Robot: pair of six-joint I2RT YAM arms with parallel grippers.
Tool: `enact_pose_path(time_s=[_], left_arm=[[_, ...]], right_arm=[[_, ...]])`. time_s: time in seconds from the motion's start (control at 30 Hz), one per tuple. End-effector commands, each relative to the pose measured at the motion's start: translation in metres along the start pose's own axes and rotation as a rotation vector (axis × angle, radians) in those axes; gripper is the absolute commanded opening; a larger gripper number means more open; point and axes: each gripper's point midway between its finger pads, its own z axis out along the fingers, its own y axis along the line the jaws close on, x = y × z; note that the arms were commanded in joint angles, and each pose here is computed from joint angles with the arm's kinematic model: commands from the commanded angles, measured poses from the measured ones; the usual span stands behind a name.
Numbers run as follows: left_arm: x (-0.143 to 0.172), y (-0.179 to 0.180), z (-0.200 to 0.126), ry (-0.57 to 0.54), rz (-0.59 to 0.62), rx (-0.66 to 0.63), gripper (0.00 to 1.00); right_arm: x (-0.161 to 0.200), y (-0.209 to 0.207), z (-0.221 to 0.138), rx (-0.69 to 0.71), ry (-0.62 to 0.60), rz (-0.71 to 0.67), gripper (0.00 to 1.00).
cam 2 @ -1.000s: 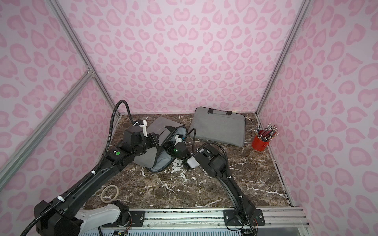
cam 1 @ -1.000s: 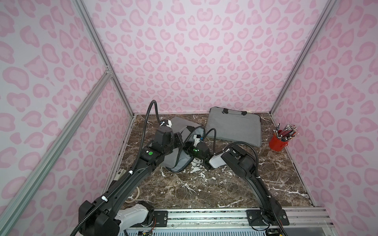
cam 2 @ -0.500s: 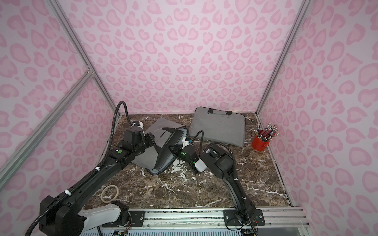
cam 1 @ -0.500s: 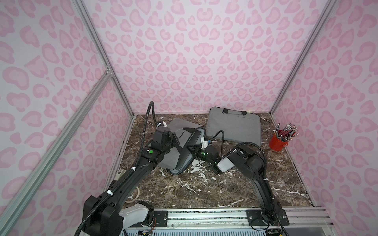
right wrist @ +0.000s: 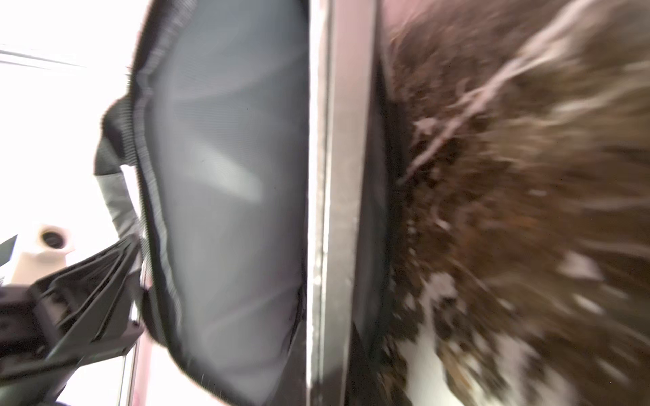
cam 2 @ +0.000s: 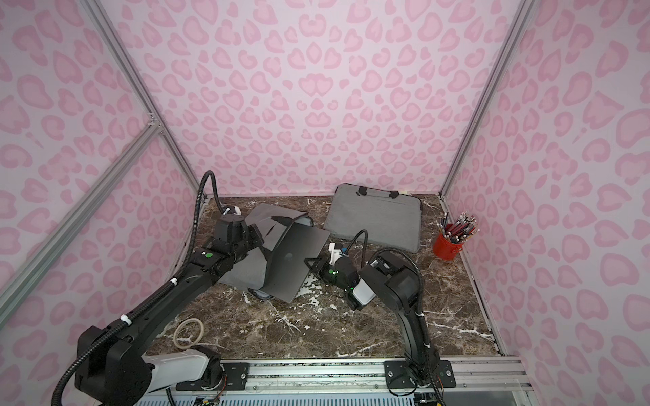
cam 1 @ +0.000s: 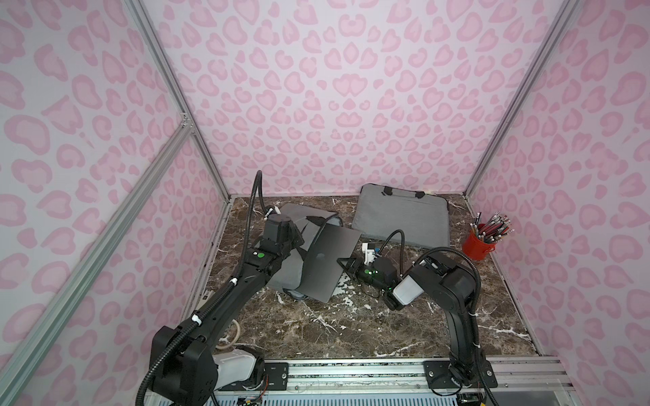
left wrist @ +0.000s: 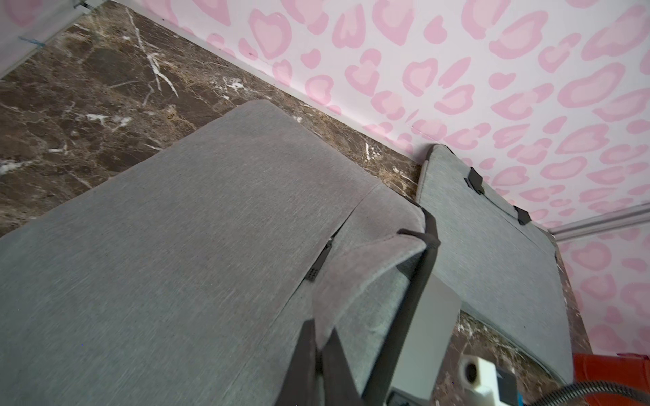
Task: Open the zippered laptop bag and take out the laptop
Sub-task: Take out the laptop from the zippered laptop bag.
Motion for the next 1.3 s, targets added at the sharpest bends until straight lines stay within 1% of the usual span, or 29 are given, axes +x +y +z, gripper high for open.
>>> enact_pose_path(time_s=[0.0, 0.2, 0.33, 0.47, 0.57, 0.7, 0.87, 1.0, 1.27], left_arm=[[-0.031, 0.003, 0.005, -0.102, -0.025, -0.017, 0.01], [-0.046, 0.009, 0.027, -0.106, -0.02, -0.025, 0.01], [-0.052, 0.013, 0.046, -0.085, 0.023, -0.05, 0.01], [-0.055, 0.024, 0.068, -0.053, 0.039, -0.084, 0.01], [-0.058, 0.029, 0.079, -0.046, 0.069, -0.106, 0.01], [-0.059, 0.032, 0.091, -0.026, 0.144, -0.126, 0.01], [-0.058, 0.041, 0.098, -0.005, 0.223, -0.153, 0.01], [-0.056, 0.042, 0.098, 0.01, 0.275, -0.146, 0.01], [-0.049, 0.043, 0.094, 0.045, 0.395, -0.14, 0.01]], right_arm=[[-0.005, 0.033, -0.015, -0.125, -0.013, -0.096, 0.0], [-0.018, 0.031, -0.04, -0.096, -0.043, -0.117, 0.0], [-0.028, 0.031, -0.051, -0.089, -0.062, -0.126, 0.0], [-0.037, 0.034, -0.058, -0.09, -0.076, -0.137, 0.0], [-0.044, 0.036, -0.062, -0.083, -0.086, -0.149, 0.0], [-0.052, 0.037, -0.068, -0.076, -0.094, -0.16, 0.0], [-0.06, 0.038, -0.072, -0.059, -0.09, -0.179, 0.0], [-0.063, 0.042, -0.069, -0.045, -0.073, -0.207, 0.0], [-0.062, 0.045, -0.055, -0.037, 0.008, -0.254, 0.0]])
